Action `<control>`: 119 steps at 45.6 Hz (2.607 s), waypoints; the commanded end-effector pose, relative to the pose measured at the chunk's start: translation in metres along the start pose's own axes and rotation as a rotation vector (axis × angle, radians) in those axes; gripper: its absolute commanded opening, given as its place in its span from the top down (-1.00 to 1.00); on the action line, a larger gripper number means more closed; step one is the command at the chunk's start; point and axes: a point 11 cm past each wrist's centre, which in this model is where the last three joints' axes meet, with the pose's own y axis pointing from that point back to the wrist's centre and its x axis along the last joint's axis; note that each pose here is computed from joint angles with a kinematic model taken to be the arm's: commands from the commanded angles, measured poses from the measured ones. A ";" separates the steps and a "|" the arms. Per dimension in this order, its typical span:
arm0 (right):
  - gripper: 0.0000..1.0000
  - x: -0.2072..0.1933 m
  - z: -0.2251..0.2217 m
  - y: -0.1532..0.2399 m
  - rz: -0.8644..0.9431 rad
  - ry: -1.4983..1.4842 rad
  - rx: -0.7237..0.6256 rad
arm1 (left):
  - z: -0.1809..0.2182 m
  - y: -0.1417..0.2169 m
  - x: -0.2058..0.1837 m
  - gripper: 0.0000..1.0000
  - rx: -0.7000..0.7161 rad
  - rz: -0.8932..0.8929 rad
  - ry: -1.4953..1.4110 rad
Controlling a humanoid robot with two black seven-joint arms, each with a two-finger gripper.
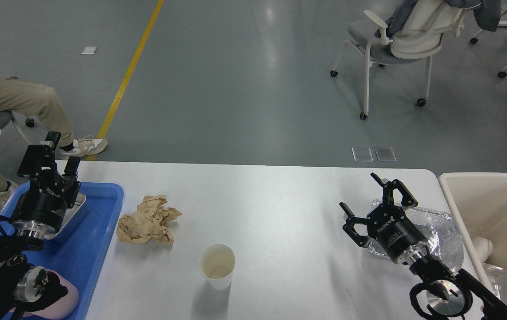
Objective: Tidy desktop
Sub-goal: 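Release the tin and raise the left gripper above the tray, then lift the foil tray with the right gripper and move it away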
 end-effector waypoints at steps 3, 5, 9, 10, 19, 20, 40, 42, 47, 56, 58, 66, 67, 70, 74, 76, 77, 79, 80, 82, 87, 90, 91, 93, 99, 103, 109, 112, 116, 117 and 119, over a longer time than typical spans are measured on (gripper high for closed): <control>-1.00 0.000 0.000 0.000 0.001 0.000 0.000 | -0.023 0.004 0.011 -0.93 0.145 0.037 0.021; -1.00 0.000 0.001 0.000 0.000 -0.002 0.000 | -0.030 0.006 0.014 -0.94 0.186 0.050 0.027; -1.00 0.000 0.001 0.000 0.002 -0.002 0.000 | -0.041 0.010 0.020 -0.94 0.252 0.067 0.069; -1.00 0.000 0.001 0.000 0.002 -0.002 0.000 | -0.042 0.010 0.020 -0.94 0.259 0.068 0.081; -1.00 0.003 0.001 0.003 0.011 -0.001 -0.001 | -0.049 0.010 0.020 -0.94 0.329 0.074 0.129; -1.00 0.003 0.000 0.003 0.012 -0.001 0.001 | -0.049 0.010 0.020 -0.94 0.330 0.075 0.134; -1.00 0.003 0.002 0.003 0.013 -0.014 0.009 | -0.042 0.002 0.017 -0.95 0.298 0.073 0.145; -1.00 0.002 0.003 0.003 0.012 -0.017 0.009 | -0.041 0.002 0.018 -0.95 0.295 0.075 0.151; -1.00 0.000 0.003 0.001 0.008 -0.020 0.013 | -0.049 0.002 0.015 -0.95 0.304 0.090 0.191; -1.00 0.000 0.002 0.001 0.009 -0.021 0.018 | -0.041 -0.004 0.007 -0.95 0.269 0.009 0.384; -1.00 0.000 0.000 0.001 0.007 -0.020 0.021 | -0.040 -0.004 0.007 -0.95 0.257 0.008 0.432; -1.00 0.006 -0.015 0.003 0.024 -0.012 0.062 | -0.036 -0.006 0.007 -0.95 0.235 0.009 0.480; -1.00 0.006 -0.016 0.004 0.025 -0.009 0.063 | -0.036 -0.006 0.007 -0.95 0.235 0.009 0.480; -1.00 0.010 -0.024 0.007 0.035 0.009 0.073 | -0.036 -0.006 0.008 -0.95 0.234 0.008 0.479; -1.00 0.016 -0.045 0.012 0.052 0.032 0.145 | -0.035 -0.007 0.008 -0.95 0.229 0.008 0.479; -1.00 0.019 -0.062 0.015 0.061 0.033 0.214 | -0.035 -0.007 0.008 -0.95 0.228 0.008 0.479; -1.00 0.021 -0.069 0.017 0.067 0.035 0.249 | -0.034 -0.007 0.008 -0.95 0.227 0.007 0.479; -1.00 0.026 -0.080 0.023 0.079 0.037 0.302 | -0.034 -0.007 0.008 -0.95 0.227 0.007 0.478; -1.00 0.028 -0.083 0.026 0.084 0.039 0.318 | -0.034 -0.007 0.008 -0.95 0.226 0.007 0.478; -1.00 0.030 -0.093 0.030 0.092 0.048 0.353 | -0.033 -0.008 0.009 -0.95 0.224 0.008 0.477; -1.00 0.036 -0.135 0.045 0.106 0.135 0.428 | -0.030 -0.012 0.008 -0.95 0.218 0.001 0.474; -1.00 0.035 -0.156 0.052 0.100 0.201 0.427 | -0.028 -0.014 0.005 -0.95 0.217 -0.011 0.474; -1.00 0.034 -0.164 0.054 0.092 0.226 0.422 | -0.027 -0.016 0.003 -0.95 0.215 -0.020 0.475; -1.00 0.030 -0.173 0.057 0.063 0.267 0.395 | -0.024 -0.019 0.000 -0.95 0.209 -0.036 0.478; -1.00 0.023 -0.169 0.069 0.046 0.348 0.248 | -0.017 -0.028 -0.007 -0.95 0.199 -0.070 0.476; -1.00 0.029 -0.158 0.081 0.100 0.428 0.069 | -0.015 -0.031 -0.010 -0.95 0.206 -0.088 0.475; -1.00 0.033 -0.153 0.099 0.154 0.596 -0.145 | -0.016 -0.036 -0.020 -0.95 0.212 -0.123 0.482; -1.00 0.031 -0.151 0.111 0.152 0.680 -0.244 | -0.017 -0.039 -0.031 -0.95 0.225 -0.154 0.476; -1.00 0.025 -0.160 0.126 0.150 0.804 -0.366 | -0.019 -0.041 -0.041 -0.95 0.234 -0.182 0.474; -1.00 0.025 -0.165 0.129 0.154 0.831 -0.389 | -0.019 -0.042 -0.042 -0.95 0.234 -0.186 0.476; -1.00 0.022 -0.174 0.134 0.162 0.884 -0.439 | -0.018 -0.042 -0.045 -0.95 0.232 -0.194 0.480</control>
